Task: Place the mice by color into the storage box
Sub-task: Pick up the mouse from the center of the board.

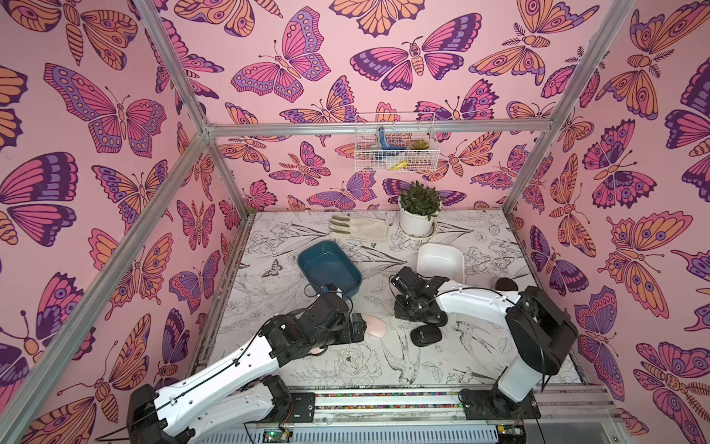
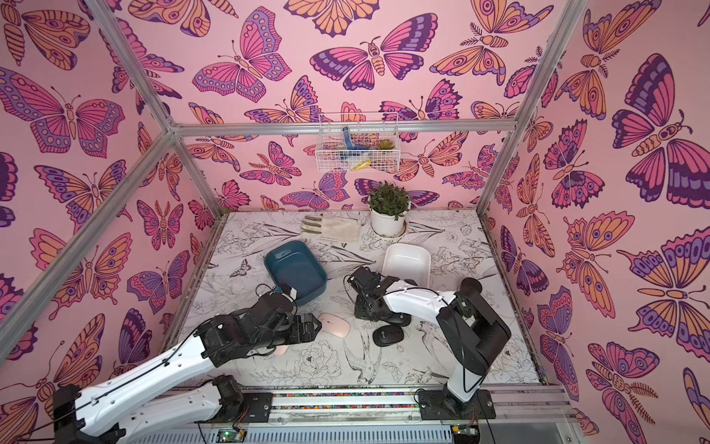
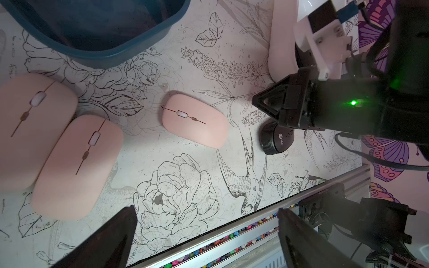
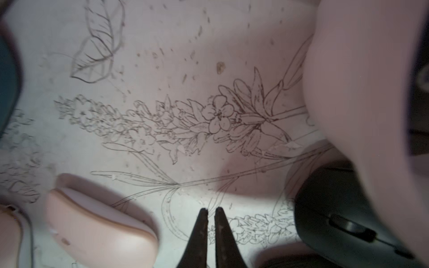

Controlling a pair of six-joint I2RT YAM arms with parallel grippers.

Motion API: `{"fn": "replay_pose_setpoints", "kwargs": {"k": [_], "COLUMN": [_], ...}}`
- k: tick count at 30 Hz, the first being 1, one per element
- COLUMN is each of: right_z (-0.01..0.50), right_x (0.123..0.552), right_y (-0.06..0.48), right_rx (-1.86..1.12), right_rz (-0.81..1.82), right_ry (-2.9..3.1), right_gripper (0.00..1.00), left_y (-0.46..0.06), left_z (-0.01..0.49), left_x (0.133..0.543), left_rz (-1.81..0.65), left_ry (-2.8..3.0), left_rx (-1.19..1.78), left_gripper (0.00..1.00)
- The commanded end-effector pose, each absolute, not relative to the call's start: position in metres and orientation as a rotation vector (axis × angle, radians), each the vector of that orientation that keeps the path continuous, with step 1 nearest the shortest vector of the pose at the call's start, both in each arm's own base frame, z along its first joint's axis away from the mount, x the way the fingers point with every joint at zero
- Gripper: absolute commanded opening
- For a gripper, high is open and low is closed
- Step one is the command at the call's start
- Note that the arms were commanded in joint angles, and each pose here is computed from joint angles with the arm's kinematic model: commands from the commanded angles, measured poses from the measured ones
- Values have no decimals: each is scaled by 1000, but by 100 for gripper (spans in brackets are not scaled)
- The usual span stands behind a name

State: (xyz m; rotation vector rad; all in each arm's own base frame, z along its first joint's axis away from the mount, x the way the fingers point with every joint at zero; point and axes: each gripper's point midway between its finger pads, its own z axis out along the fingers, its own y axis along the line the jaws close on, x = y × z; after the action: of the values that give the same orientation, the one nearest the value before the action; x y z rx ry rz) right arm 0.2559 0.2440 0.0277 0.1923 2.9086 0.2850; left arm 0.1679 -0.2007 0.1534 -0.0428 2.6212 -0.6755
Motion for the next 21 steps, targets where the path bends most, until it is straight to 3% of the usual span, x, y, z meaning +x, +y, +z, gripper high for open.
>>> {"fn": "replay_pose_setpoints", "kwargs": {"k": [1,21], "right_z": [24,26], "right_x": [250,166], "right_y": [231,176], "right_rx": [168,120], "right_rz": [209,41], "right_ry": [2926,2947], "right_gripper": [10,11], "left_y": [-193,-191], "left_z": [145,140], "left_x": [164,163], "left_rz": [-634,-619], "left_ry": [2637,2648], "left_rx": [-47,-49], "left_gripper": [99,99]}}
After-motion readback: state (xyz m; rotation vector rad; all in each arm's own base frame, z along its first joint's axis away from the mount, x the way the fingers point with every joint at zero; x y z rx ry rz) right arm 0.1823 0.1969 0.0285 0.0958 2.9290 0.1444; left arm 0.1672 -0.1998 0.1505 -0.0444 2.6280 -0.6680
